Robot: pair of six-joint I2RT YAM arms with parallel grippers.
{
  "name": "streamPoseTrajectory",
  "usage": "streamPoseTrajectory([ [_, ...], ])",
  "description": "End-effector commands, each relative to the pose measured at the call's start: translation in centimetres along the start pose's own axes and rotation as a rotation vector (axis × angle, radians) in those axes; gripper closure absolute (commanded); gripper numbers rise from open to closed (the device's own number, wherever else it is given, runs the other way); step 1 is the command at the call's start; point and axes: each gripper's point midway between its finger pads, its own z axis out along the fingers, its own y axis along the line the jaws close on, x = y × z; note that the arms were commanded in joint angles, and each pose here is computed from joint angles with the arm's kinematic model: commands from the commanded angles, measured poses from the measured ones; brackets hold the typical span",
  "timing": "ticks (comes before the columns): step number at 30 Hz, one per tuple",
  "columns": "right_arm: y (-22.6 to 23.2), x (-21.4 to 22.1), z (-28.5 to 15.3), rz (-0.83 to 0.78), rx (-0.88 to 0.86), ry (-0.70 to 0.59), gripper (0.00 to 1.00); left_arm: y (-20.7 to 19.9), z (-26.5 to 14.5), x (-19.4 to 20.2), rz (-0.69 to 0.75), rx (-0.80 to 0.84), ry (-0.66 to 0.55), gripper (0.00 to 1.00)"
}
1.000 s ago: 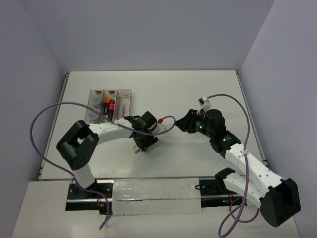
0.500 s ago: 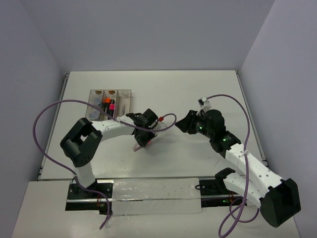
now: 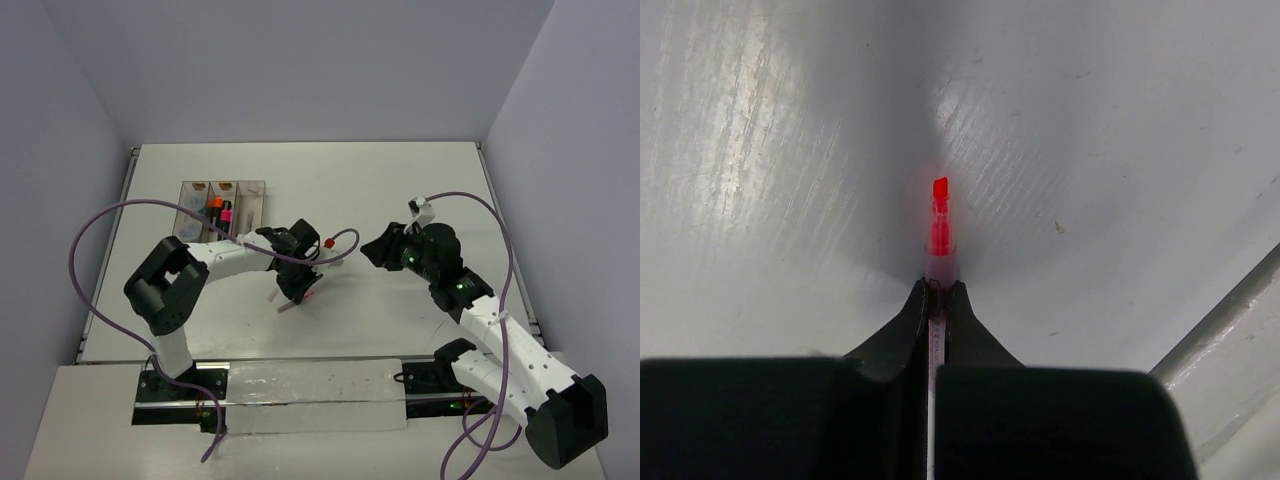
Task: Sort the stationery into containers
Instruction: Pick up the pen from the center of the board.
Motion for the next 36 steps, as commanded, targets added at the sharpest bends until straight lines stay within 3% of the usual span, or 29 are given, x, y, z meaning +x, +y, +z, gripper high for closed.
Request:
streamPoseTrajectory([
  [1, 1.1, -2.7, -0.8, -0.035, -0.013, -0.072, 0.57, -1.1, 1.5, 1.5, -0.020, 0.074, 0.070, 0.83],
  [2, 1.1, -2.7, -0.8, -0.035, -0.011, -0.073, 0.57, -1.2, 1.7, 1.5, -0.021, 0.085, 0.075, 0.70],
  [5, 1.1, -2.9, -1.1, -0.038, -0.005, -0.084, 0.57, -1.0, 1.9, 2.1, -0.025, 0.070, 0.097, 0.57],
  [6, 1.1, -3.0, -1.1, -0.040, -0.004, -0.086, 0.57, -0.8, 2.1, 2.6, -0.024, 0.057, 0.109, 0.57],
  [8, 1.0, -3.1, -1.3, -0.044, 0.000, -0.092, 0.57, -0.4, 2.5, 3.3, -0.013, 0.016, 0.131, 0.59],
  [12, 0.9, -3.4, -1.5, -0.049, 0.003, -0.104, 0.57, 0.1, 3.2, 4.4, -0.016, -0.022, 0.177, 0.78],
  [16, 0.9, -3.6, -1.7, -0.050, 0.006, -0.113, 0.57, 0.4, 3.9, 5.3, -0.018, -0.046, 0.228, 0.84],
  [25, 0.7, -4.1, -2.5, -0.064, 0.021, -0.139, 0.57, -0.4, 4.9, 8.0, 0.025, -0.073, 0.327, 0.71],
  [29, 0.7, -4.4, -2.8, -0.069, 0.026, -0.146, 0.57, -0.4, 5.4, 8.5, 0.018, -0.080, 0.368, 0.70],
  [33, 0.7, -4.8, -3.0, -0.076, 0.032, -0.161, 0.57, -0.6, 5.7, 8.9, 0.022, -0.078, 0.378, 0.77],
  [36, 0.6, -4.9, -3.0, -0.079, 0.037, -0.164, 0.57, -0.5, 6.1, 9.3, 0.022, -0.073, 0.396, 0.96],
])
